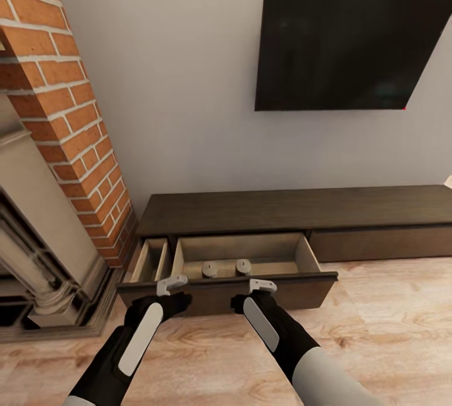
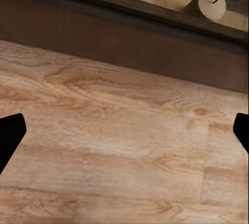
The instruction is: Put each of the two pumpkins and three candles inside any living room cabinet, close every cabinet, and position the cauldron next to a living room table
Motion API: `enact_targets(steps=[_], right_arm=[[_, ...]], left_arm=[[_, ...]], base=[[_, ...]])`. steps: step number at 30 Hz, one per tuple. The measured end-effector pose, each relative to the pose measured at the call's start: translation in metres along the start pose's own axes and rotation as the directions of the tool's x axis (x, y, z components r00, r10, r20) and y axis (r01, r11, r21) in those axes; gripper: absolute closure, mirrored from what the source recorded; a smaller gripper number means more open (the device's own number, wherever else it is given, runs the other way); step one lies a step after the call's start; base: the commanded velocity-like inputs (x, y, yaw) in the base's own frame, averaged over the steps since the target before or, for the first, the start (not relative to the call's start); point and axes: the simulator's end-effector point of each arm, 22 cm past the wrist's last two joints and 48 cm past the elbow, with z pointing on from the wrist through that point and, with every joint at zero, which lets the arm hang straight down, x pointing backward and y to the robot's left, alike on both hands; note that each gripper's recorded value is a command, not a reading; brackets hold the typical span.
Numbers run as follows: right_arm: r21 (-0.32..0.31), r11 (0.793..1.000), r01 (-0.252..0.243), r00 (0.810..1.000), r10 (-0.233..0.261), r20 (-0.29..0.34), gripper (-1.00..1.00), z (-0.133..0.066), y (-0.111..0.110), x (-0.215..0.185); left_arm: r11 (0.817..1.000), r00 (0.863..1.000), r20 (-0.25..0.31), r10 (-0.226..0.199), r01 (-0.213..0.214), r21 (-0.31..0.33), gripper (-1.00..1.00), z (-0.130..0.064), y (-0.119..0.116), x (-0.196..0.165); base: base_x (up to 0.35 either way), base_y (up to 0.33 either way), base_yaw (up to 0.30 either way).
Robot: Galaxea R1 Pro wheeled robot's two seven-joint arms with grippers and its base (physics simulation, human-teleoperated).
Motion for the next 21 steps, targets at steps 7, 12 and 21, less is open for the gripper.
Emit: enact_targets(steps=[7, 12, 21], right_arm=[[-0.002, 1.0, 0.003, 1.0, -0.003, -0.003, -1.0, -0.015, 0.003, -0.01], [-0.003, 1.0, 0.002, 1.0, -0.002, -0.008, -1.0, -0.023, 0.004, -0.014], [0.001, 1.0, 0.001, 1.0, -0.001, -0.006, -1.0, -0.037, 0.004, -0.023]], left_arm=[[1.0, 1.0, -0.017, 0.005, -0.005, 0.016, -1.0, -0.015, -0.006, -0.008], [1.0, 0.999, -0.042, 0.019, -0.019, 0.015, -1.0, -0.022, -0.008, -0.008], [0.999, 0.994, -0.096, 0.052, -0.05, 0.017, -1.0, -0.036, -0.012, -0.004]], base=[[-0.148, 0.041, 0.0], [-0.006, 0.002, 0.0], [0.0, 0.0, 0.087]])
